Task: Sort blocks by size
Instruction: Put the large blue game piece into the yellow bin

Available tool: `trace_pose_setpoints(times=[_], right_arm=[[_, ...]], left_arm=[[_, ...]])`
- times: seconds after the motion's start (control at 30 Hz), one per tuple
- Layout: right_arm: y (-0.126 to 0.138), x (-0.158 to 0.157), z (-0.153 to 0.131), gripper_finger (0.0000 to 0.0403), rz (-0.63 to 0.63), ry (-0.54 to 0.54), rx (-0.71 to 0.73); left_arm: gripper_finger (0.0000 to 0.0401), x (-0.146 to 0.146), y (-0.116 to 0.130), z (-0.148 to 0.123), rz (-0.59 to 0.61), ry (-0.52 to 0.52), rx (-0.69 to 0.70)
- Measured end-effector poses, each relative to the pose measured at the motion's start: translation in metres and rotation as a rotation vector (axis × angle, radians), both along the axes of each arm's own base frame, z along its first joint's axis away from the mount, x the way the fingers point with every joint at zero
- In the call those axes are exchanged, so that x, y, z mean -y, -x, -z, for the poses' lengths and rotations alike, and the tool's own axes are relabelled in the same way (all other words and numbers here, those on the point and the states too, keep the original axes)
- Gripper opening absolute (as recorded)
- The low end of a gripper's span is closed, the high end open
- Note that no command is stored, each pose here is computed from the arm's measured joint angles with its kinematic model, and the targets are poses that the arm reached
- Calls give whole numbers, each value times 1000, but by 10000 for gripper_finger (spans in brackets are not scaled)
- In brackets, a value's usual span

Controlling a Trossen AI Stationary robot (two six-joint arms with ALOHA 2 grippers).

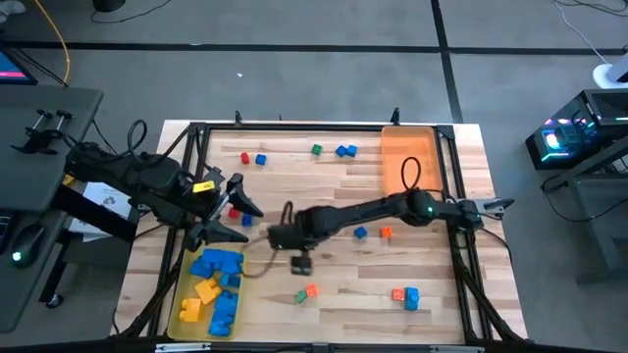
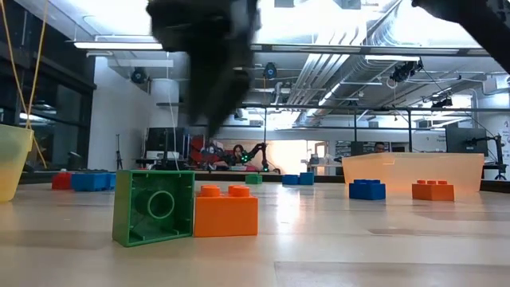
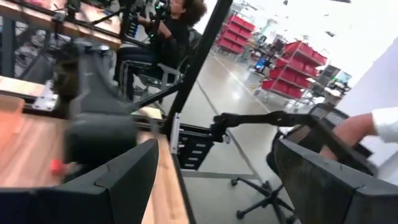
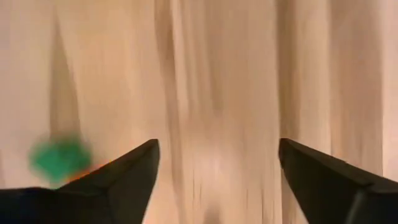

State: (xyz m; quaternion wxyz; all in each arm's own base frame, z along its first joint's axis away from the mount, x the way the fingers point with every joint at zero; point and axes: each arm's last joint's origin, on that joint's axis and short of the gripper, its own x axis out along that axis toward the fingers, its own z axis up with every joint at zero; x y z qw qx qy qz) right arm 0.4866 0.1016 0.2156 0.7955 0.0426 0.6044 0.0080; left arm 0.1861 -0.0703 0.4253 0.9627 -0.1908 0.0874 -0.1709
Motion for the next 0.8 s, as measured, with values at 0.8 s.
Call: trace_pose_setpoints(times=[0.8], right_arm=[[320,-80,-27,205,1168,-639,-369]], left_arm=[[307,-7,-1,10,-17,-84,-76]])
